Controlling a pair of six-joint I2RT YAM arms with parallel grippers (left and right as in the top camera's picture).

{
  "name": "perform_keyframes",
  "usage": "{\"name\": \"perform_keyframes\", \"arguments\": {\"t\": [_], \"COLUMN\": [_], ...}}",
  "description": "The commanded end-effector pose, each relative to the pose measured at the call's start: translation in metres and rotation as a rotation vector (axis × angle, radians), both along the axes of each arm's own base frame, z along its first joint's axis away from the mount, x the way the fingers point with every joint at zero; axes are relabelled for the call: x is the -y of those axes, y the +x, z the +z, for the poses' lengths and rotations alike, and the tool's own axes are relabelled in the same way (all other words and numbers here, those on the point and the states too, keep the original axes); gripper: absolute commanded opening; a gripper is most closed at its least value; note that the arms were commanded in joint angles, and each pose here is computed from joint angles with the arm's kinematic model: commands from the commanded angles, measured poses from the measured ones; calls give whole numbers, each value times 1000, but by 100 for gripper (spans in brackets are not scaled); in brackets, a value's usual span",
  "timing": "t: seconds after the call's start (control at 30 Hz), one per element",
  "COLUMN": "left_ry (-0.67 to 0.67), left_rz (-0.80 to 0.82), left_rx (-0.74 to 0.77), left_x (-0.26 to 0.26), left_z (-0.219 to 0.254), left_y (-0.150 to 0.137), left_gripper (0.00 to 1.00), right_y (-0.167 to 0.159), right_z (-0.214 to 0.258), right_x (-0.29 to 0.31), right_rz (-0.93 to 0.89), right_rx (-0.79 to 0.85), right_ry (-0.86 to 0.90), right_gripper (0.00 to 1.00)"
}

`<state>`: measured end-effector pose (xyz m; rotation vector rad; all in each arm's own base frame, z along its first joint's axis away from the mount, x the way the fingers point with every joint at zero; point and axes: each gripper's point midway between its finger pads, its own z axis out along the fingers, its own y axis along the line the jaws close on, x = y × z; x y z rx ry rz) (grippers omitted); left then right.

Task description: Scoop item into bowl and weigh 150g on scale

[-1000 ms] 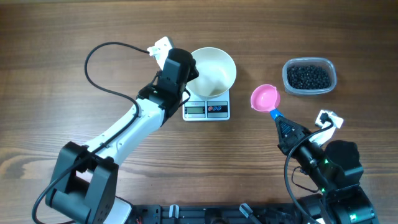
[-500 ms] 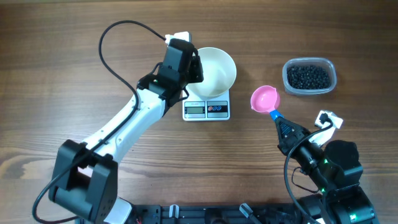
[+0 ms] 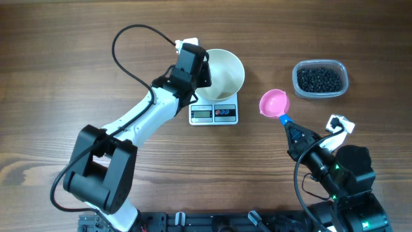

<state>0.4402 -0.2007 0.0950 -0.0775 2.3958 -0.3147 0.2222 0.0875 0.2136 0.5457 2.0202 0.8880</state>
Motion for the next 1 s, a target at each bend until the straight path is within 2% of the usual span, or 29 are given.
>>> {"name": "perform_keyframes", "arguments": {"t": [0.0,0.37,0.77,0.97], "left_ry": [62,109,100,-17], "left_rz": [54,119,137,58], "left_rx": [48,80,99,85], "left_x": [-16,-30,-36,-11], "left_z": [8,12,16,28], "left_y": [13,19,25,18], "left_gripper": [4,4,4,4], "right_y": [-2,-2,-2,-2], "right_z": [5,5,4,4], "right_x": [-1,-1,-1,-1], "right_rz": [12,11,11,8], "right_rx": [14,14,13,13], "right_ry": [8,8,8,6], "right_gripper": [5,5,4,5]}}
